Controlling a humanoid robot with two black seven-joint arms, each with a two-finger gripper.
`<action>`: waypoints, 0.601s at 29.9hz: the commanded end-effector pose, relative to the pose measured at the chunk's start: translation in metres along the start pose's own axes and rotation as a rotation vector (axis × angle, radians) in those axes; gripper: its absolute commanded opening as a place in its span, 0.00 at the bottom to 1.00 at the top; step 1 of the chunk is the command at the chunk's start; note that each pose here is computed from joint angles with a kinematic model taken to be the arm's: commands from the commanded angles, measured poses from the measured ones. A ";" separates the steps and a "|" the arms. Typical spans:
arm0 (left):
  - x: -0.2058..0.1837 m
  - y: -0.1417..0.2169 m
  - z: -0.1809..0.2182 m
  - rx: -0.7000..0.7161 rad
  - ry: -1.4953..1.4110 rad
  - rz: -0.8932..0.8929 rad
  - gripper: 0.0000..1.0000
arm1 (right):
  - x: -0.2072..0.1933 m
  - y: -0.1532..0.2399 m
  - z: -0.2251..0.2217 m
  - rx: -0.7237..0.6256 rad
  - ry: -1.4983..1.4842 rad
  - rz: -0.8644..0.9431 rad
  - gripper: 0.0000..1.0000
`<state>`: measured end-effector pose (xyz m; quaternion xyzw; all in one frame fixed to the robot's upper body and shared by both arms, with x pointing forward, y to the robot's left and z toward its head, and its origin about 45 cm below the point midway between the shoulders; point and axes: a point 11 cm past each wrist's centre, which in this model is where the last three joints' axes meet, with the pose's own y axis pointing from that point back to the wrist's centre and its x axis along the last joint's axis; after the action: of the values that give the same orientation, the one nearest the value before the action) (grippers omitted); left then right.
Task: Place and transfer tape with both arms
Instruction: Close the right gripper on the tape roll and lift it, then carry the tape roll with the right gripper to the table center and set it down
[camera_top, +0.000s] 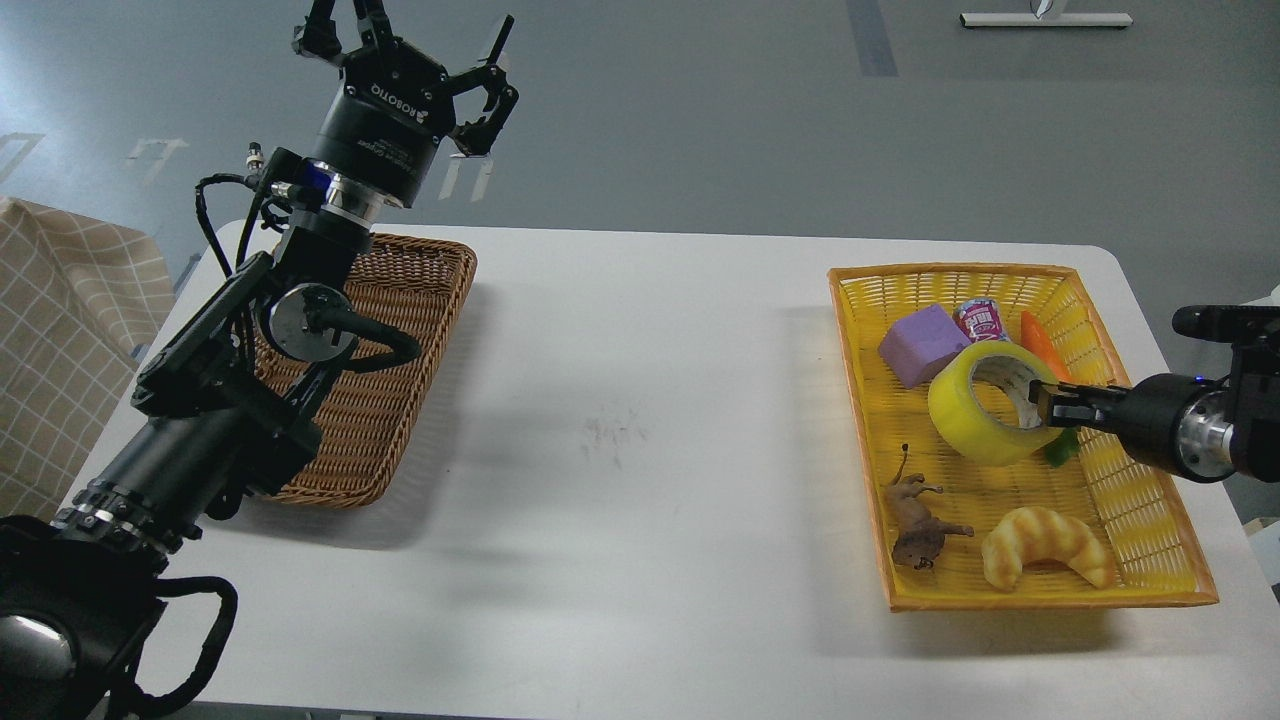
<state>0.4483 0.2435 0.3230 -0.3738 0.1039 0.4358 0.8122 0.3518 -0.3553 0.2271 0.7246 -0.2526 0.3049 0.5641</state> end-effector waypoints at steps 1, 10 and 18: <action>-0.001 0.000 -0.001 0.000 0.002 -0.001 0.98 | 0.024 0.004 -0.016 0.041 0.017 0.060 0.00; -0.001 0.000 -0.001 0.000 0.002 -0.001 0.98 | 0.071 -0.004 -0.065 0.151 0.048 0.162 0.00; -0.002 -0.001 -0.001 -0.001 0.005 -0.003 0.98 | 0.054 -0.032 -0.118 0.250 0.110 0.090 0.00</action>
<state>0.4483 0.2418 0.3236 -0.3753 0.1044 0.4341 0.8123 0.3936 -0.2575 0.2762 0.7521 -0.2423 0.3921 0.4711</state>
